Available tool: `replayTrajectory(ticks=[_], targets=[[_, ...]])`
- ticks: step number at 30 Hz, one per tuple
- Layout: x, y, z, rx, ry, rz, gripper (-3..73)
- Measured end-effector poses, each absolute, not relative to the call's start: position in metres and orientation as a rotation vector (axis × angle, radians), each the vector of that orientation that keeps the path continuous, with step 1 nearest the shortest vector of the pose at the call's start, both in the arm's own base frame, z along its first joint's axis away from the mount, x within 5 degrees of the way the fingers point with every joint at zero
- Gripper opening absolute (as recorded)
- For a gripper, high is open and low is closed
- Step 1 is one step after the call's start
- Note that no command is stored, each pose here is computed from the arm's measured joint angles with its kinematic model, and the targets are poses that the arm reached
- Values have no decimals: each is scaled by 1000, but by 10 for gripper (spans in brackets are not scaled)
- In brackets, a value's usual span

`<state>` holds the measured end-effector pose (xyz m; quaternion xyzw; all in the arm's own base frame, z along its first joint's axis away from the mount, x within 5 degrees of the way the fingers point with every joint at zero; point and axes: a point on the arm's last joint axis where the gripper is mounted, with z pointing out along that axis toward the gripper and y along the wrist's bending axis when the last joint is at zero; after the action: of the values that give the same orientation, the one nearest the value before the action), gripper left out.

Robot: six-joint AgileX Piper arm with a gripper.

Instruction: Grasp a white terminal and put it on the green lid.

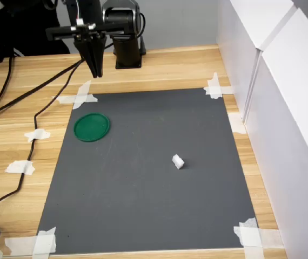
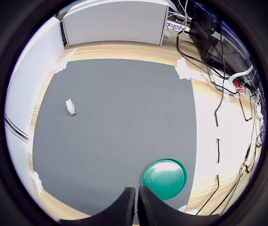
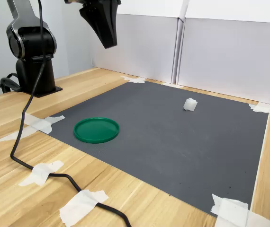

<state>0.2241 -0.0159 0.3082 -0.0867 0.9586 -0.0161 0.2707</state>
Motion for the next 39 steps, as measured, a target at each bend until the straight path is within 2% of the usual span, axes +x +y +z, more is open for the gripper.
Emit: replayTrajectory(ticks=[4, 8, 11, 17, 19, 21, 26, 33, 39], targets=[[236, -15, 302, -282, 2643, -31, 17], [249, -1, 294, -413, 2712, -4, 98], [257, 16, 293, -509, 2716, 20, 235], [280, 60, 295, -628, 2675, 74, 606], [290, 77, 293, -663, 2672, 94, 673], [301, 93, 290, -678, 2676, 113, 702], [330, 116, 278, -604, 2716, 148, 716], [368, 126, 248, -594, 2767, 109, 717], [388, 132, 217, -603, 2832, 98, 717]])
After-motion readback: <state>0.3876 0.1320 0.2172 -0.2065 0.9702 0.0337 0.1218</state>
